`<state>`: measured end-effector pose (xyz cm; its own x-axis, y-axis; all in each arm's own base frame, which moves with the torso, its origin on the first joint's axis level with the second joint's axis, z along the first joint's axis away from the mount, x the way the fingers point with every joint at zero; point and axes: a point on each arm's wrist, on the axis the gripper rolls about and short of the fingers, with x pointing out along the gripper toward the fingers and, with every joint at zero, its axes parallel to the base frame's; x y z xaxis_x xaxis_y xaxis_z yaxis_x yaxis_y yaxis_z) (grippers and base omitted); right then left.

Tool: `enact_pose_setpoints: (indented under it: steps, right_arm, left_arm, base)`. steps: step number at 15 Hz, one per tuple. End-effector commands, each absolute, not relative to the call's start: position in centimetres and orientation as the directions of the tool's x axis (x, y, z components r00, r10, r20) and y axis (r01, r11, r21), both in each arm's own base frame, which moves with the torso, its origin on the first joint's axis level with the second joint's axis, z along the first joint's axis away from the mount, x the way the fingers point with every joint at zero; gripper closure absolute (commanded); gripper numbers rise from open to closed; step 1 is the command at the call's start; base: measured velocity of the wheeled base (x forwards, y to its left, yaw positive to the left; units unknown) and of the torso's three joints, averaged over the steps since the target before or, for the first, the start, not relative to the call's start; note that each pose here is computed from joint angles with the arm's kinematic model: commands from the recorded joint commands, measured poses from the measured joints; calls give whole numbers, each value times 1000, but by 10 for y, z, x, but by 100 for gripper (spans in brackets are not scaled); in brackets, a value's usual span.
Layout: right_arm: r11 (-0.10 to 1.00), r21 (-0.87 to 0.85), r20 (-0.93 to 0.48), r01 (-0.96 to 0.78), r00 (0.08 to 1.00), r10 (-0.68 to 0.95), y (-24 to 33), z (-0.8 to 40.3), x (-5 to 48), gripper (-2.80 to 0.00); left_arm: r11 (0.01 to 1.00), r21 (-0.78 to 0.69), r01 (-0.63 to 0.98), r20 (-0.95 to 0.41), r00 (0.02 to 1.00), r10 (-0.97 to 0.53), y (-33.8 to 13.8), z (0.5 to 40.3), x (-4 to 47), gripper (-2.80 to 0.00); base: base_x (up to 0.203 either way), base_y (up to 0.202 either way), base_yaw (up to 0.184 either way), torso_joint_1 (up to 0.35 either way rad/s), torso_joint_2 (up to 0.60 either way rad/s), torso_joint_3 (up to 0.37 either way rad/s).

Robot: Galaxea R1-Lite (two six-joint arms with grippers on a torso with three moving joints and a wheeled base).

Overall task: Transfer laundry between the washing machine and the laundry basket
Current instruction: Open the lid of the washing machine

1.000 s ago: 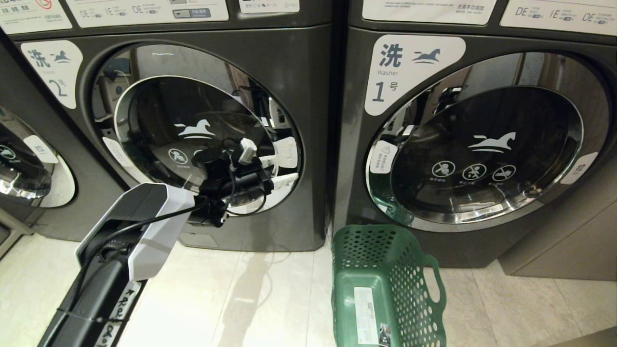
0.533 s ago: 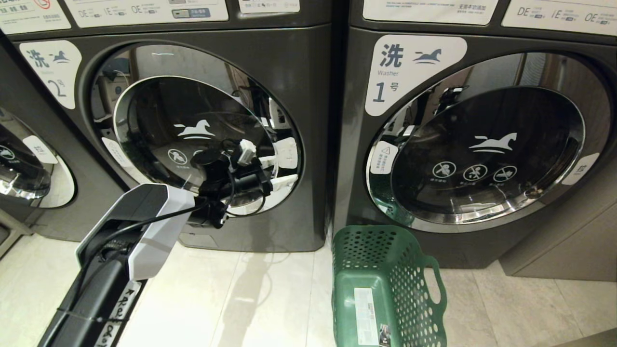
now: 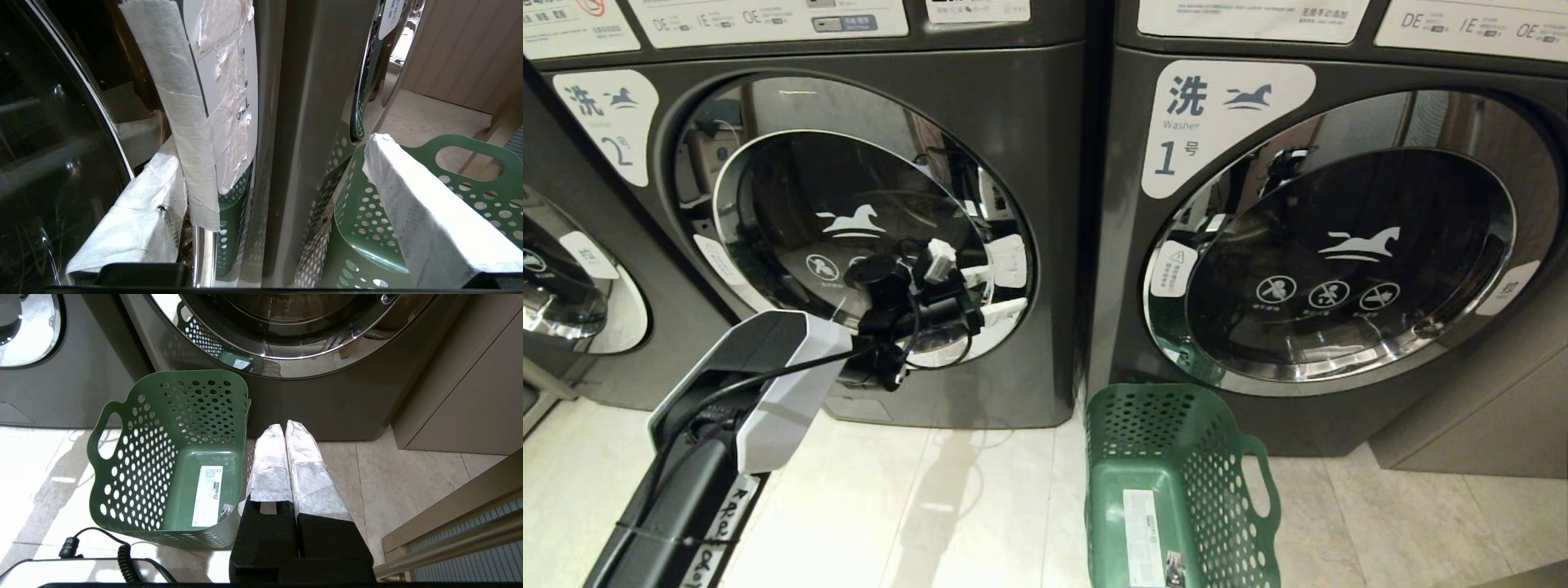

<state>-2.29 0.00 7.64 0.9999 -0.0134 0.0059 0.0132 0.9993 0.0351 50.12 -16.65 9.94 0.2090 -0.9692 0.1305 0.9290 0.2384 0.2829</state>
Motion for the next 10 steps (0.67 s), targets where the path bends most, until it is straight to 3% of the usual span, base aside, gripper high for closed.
enact_pose_setpoints:
  steps: [1,10]
  right_arm:
    - [999,35,4,12,1000,-13,0,76,-23,0]
    - [999,35,5,14,1000,-14,0,76,-23,0]
  left_arm:
    - [210,276,938,124,182,-975,-177,97,493,-280]
    - [196,276,941,125,168,-978,-185,98,479,-280]
  base:
    - [0,0,0,0,0,0]
    - [0,0,0,0,0,0]
